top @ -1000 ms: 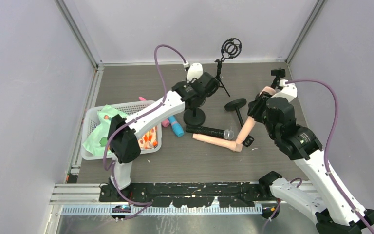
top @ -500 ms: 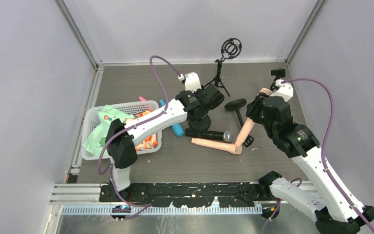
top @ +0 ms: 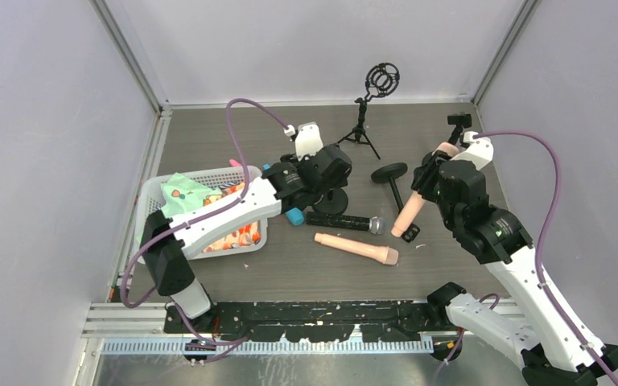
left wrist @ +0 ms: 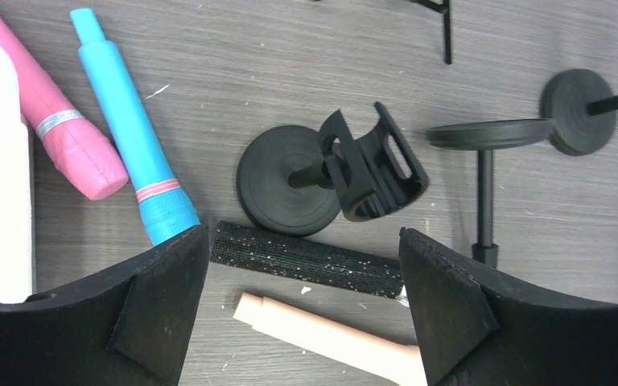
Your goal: Attach the microphones to the stand
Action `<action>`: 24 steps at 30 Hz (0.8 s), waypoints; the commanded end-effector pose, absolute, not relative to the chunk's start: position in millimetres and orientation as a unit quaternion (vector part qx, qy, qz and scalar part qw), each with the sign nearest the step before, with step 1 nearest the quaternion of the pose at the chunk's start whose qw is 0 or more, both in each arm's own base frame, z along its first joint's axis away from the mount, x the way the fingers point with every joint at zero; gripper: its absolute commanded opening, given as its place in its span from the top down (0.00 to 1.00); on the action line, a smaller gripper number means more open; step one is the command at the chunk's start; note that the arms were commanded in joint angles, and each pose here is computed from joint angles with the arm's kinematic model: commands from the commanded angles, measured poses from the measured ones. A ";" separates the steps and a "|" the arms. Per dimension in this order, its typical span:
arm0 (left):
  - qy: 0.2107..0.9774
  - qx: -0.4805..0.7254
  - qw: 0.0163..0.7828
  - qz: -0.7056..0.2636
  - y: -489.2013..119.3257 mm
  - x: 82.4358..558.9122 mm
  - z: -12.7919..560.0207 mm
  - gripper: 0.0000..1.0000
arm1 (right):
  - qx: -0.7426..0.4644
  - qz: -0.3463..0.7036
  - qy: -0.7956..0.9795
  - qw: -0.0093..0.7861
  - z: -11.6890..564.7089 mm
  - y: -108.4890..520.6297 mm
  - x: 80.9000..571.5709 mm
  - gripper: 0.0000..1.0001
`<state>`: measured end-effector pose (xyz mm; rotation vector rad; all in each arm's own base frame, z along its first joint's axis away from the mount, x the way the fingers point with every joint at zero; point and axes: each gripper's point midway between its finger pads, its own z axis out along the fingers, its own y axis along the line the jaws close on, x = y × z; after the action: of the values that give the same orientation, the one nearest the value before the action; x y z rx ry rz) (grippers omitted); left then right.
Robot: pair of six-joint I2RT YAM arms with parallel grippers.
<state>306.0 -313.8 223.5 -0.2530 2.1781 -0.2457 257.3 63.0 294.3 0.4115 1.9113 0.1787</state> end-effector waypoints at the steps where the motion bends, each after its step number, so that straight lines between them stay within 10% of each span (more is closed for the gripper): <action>1: 0.856 -0.077 0.485 -0.161 -318.9 302.5 269.6 0.11 | 0.194 0.085 0.772 0.599 325.3 55.7 261.6 0.99; 11: 0.825 0.081 0.519 -0.209 -322.2 290.6 299.9 0.08 | 0.173 0.110 0.765 0.610 330.1 63.4 260.1 0.99; 24: 0.684 0.242 0.472 -0.502 -328.0 331.7 320.6 0.05 | 0.093 0.209 0.763 0.604 330.1 108.5 258.8 0.95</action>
<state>354.1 -291.7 275.2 0.2776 1.9611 -0.9030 256.3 91.0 308.2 0.2704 1.8512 0.3610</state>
